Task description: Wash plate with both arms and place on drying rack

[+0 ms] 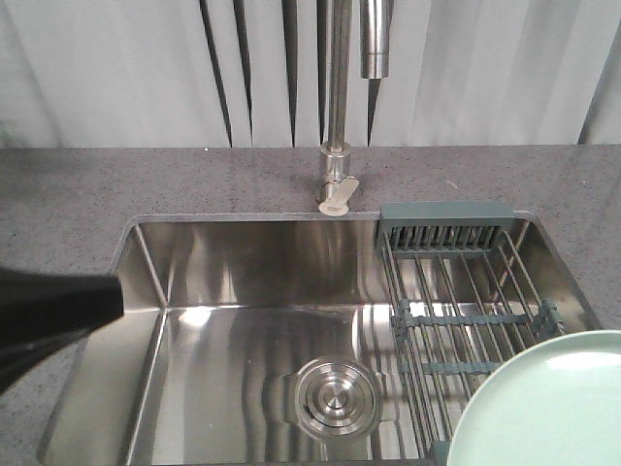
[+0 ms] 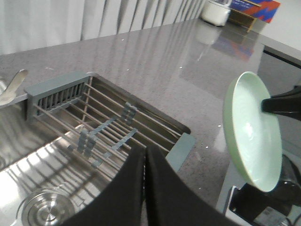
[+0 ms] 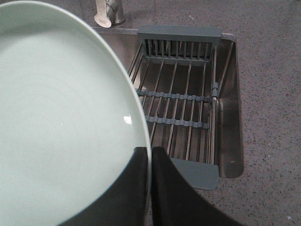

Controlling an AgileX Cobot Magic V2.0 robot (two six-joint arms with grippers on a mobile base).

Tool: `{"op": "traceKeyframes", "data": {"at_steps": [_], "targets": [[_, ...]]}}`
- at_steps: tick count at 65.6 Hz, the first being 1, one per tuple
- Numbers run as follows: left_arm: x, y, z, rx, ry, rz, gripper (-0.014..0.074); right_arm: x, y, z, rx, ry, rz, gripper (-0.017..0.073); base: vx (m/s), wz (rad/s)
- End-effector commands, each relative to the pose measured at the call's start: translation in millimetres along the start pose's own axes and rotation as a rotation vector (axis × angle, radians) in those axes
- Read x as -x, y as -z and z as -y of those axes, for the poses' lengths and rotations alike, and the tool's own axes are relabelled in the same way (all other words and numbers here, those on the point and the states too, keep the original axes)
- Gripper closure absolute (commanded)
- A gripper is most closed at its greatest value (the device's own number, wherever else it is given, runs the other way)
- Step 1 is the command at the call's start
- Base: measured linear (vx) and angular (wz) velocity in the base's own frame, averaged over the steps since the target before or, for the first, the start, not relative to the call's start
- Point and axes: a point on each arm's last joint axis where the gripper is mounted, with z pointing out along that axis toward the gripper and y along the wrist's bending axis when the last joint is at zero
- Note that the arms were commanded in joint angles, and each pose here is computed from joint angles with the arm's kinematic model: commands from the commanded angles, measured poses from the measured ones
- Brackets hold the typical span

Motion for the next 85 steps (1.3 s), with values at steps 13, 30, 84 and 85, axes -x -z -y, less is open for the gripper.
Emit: {"op": "traceKeyframes", "data": {"at_steps": [13, 30, 84, 85], "targets": [[-60, 24, 14.6, 0.227, -0.085, 0.140, 0.0601, 17, -9, -10.3, 0.095, -0.051, -0.002, 0.0564, 0.00, 0.00], [-65, 43, 26.1, 0.364, -0.191, 0.309, 0.0601, 52, -82, -31.3, 0.297, 0.012, -0.185, 0.0564, 0.00, 0.00], [-69, 41, 32.5, 0.298, -0.201, 0.274, 0.0600, 145, -348, -6.8, 0.160, -0.060, -0.353, 0.0563, 0.00, 0.00], [-70, 41, 32.5, 0.297, -0.201, 0.273, 0.0600, 146, -346, -2.8, 0.151, -0.056, -0.358, 0.0563, 0.00, 0.00]]}}
